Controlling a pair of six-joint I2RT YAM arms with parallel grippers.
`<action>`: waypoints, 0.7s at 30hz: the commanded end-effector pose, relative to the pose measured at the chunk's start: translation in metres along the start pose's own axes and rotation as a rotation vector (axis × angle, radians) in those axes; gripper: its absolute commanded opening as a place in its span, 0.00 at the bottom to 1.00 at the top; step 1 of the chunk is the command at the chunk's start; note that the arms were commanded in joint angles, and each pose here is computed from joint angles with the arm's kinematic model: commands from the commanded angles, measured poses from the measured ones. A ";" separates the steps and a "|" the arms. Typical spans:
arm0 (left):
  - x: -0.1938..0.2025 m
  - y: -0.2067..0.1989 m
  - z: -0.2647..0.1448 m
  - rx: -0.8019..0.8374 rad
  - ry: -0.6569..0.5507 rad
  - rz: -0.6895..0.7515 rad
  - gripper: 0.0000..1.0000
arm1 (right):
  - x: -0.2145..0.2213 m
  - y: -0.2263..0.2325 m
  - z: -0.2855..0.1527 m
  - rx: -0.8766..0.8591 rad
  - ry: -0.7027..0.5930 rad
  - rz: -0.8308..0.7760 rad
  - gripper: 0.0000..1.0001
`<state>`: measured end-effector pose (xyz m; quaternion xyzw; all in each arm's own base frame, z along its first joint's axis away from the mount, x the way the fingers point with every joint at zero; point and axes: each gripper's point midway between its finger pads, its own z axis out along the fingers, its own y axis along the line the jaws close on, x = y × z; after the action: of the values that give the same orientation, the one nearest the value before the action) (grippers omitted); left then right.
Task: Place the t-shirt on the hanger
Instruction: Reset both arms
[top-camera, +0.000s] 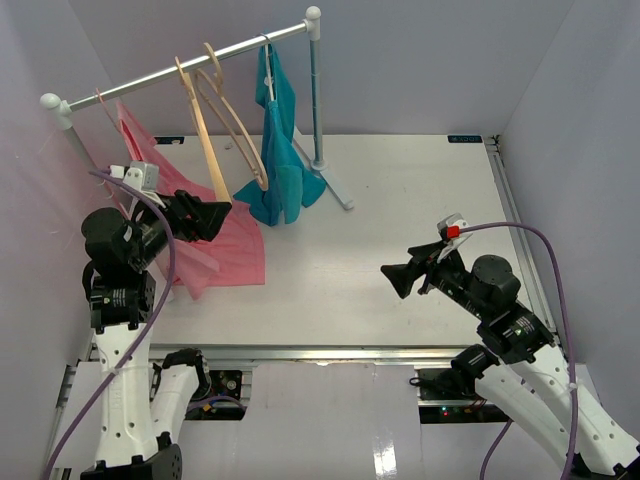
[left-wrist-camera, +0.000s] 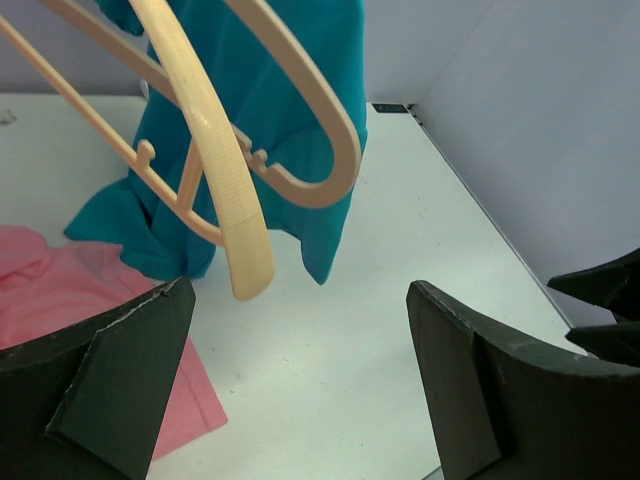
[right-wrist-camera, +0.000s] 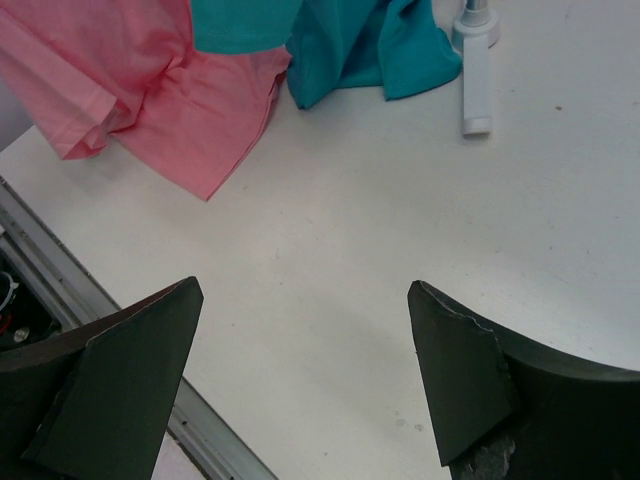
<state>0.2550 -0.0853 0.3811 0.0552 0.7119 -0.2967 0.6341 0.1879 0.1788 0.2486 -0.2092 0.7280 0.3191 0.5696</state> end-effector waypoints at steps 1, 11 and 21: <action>0.008 -0.002 0.002 0.038 0.003 0.033 0.98 | -0.021 -0.011 0.006 0.072 -0.073 0.014 0.90; -0.076 -0.054 0.014 0.200 -0.078 0.097 0.98 | -0.023 -0.016 0.008 0.093 -0.081 0.009 0.90; 0.034 -0.171 0.139 0.167 0.161 0.347 0.98 | -0.015 -0.020 0.008 0.113 -0.070 0.016 0.90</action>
<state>0.2725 -0.2578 0.4674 0.2338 0.6496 -0.3723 0.6204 0.2073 0.1728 0.2466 -0.1739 0.7398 0.2901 0.5817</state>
